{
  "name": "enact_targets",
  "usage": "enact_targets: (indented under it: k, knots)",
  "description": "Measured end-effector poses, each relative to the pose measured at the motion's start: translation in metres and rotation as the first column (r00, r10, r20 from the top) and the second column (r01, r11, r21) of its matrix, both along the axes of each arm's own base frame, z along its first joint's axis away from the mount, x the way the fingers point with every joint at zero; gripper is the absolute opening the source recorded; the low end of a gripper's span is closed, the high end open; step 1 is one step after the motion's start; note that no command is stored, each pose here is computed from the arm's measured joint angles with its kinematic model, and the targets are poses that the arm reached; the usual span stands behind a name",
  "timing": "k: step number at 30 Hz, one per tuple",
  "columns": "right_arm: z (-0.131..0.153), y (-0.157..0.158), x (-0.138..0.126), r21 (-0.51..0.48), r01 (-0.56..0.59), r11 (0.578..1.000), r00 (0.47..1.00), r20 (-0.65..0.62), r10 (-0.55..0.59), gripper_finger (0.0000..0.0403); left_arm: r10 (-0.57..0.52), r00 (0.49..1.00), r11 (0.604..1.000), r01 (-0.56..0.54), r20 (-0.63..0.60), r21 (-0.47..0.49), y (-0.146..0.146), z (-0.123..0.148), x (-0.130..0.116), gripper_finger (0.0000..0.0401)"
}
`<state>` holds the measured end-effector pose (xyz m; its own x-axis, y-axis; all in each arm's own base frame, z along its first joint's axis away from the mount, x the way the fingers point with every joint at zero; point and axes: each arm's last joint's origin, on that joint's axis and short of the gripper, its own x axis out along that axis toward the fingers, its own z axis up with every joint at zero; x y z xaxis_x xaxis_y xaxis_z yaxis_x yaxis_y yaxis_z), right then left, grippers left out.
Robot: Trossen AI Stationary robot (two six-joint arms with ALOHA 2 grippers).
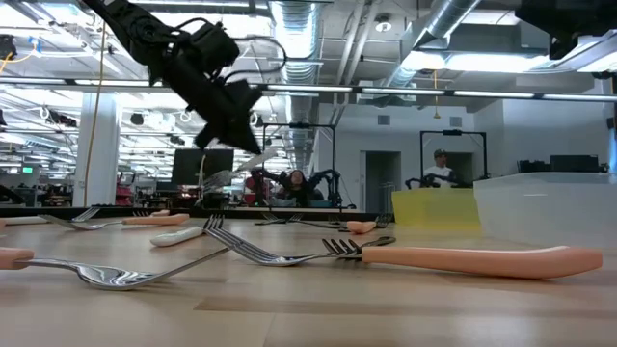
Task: Sort silverware by color (type)
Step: Put the white fork into the transparent bin
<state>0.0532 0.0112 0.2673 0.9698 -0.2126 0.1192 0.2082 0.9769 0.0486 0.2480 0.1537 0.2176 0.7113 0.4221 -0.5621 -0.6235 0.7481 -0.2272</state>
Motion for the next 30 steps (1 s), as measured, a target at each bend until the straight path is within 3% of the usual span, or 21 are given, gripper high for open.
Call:
enact_targets:
  k: [6,14,18,22,30]
  knots:
    - [0.000,0.000,0.000,0.000,0.000,1.000,1.000,0.000,0.000,0.0102,-0.160,0.952,0.987,0.147,0.260,0.070,-0.008,0.023,0.017,0.0000]
    - [0.000,0.000,0.000,0.000,0.001,1.000,1.000,0.001,-0.001,0.0102,-0.343,0.801,0.936,0.248,0.490,0.250,-0.041,0.053,0.038,0.0000]
    - [0.002,0.000,0.000,0.029,-0.003,1.000,1.000,0.021,0.002,0.0102,-0.410,0.725,0.909,0.274,0.554,0.314,-0.058,0.064,0.044,0.0000]
    - [0.002,0.000,0.000,0.184,-0.027,0.983,0.998,0.057,0.016,0.0102,-0.450,0.671,0.891,0.292,0.589,0.348,-0.073,0.070,0.048,0.0000]
    - [0.003,-0.001,0.003,0.188,0.042,0.981,0.997,0.057,-0.054,0.0102,-0.492,0.598,0.868,0.287,0.632,0.405,-0.090,0.079,0.050,0.0000]
